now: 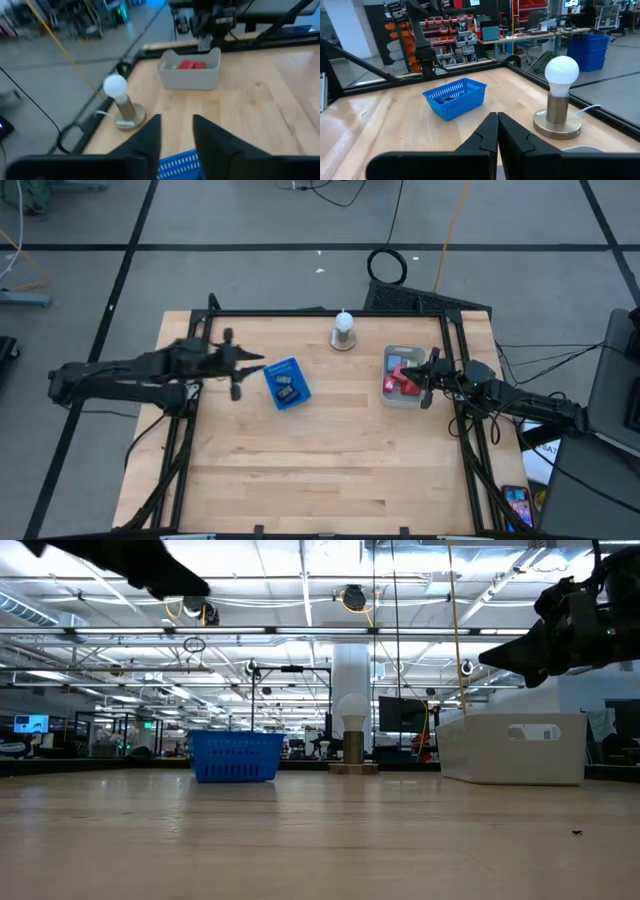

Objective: Pick & Place Office items
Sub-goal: Return to Home Position

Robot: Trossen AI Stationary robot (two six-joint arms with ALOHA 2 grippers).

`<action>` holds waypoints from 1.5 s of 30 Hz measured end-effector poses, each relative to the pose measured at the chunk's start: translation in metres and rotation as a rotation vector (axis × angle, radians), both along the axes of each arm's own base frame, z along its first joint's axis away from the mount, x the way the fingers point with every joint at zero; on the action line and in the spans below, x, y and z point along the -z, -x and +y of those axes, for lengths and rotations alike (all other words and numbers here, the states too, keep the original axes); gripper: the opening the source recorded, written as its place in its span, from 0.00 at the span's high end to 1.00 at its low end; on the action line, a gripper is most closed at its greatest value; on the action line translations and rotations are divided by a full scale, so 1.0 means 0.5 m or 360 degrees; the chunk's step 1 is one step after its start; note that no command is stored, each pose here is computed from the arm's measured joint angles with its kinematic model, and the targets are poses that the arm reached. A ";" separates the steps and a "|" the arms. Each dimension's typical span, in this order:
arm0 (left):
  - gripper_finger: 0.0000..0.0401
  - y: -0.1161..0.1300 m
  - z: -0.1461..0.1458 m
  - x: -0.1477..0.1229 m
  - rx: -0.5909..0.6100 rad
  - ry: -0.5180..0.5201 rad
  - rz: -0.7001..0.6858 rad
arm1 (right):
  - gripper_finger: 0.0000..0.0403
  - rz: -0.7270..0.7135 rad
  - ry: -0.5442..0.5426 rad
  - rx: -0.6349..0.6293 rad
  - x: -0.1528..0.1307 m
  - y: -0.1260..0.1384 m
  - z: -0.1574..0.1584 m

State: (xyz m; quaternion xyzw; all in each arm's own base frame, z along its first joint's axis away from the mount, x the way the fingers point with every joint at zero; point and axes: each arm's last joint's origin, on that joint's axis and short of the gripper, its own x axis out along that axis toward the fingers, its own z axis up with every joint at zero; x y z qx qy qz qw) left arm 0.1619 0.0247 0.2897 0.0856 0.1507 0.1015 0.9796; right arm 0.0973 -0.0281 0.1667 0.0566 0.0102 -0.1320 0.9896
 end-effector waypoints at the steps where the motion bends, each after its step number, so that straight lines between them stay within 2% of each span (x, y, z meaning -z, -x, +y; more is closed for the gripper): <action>1: 0.75 0.016 -0.002 -0.003 0.0007 -0.0027 -0.0025 | 1.00 -0.0002 -0.0007 -0.0007 0.000 0.000 0.000; 5: 0.94 0.071 -0.009 0.003 0.0025 -0.0109 -0.0123 | 1.00 -0.0013 -0.0040 -0.0046 0.000 0.000 0.002; 7: 0.98 0.092 -0.013 0.014 0.0060 -0.0125 -0.0190 | 1.00 -0.0015 -0.0046 -0.0046 0.000 0.000 0.002; 11: 0.96 0.115 -0.018 0.053 0.0156 -0.0139 -0.0351 | 1.00 -0.0016 -0.0045 -0.0046 0.000 0.000 0.002; 18: 0.98 0.131 -0.015 0.126 0.0161 -0.0053 -0.0441 | 1.00 -0.0032 -0.0056 -0.0131 -0.002 -0.001 0.005; 29: 0.99 0.126 -0.007 0.244 0.0281 0.0062 -0.0389 | 1.00 -0.0038 -0.0054 -0.0129 -0.003 -0.001 0.005; 40: 0.97 0.126 0.000 0.247 0.0258 0.0080 -0.0389 | 1.00 -0.0055 -0.0065 -0.0127 -0.003 -0.001 0.004; 45: 0.94 0.126 0.006 0.249 0.0103 0.0111 -0.0382 | 1.00 -0.0078 -0.0079 -0.0125 -0.006 -0.001 0.004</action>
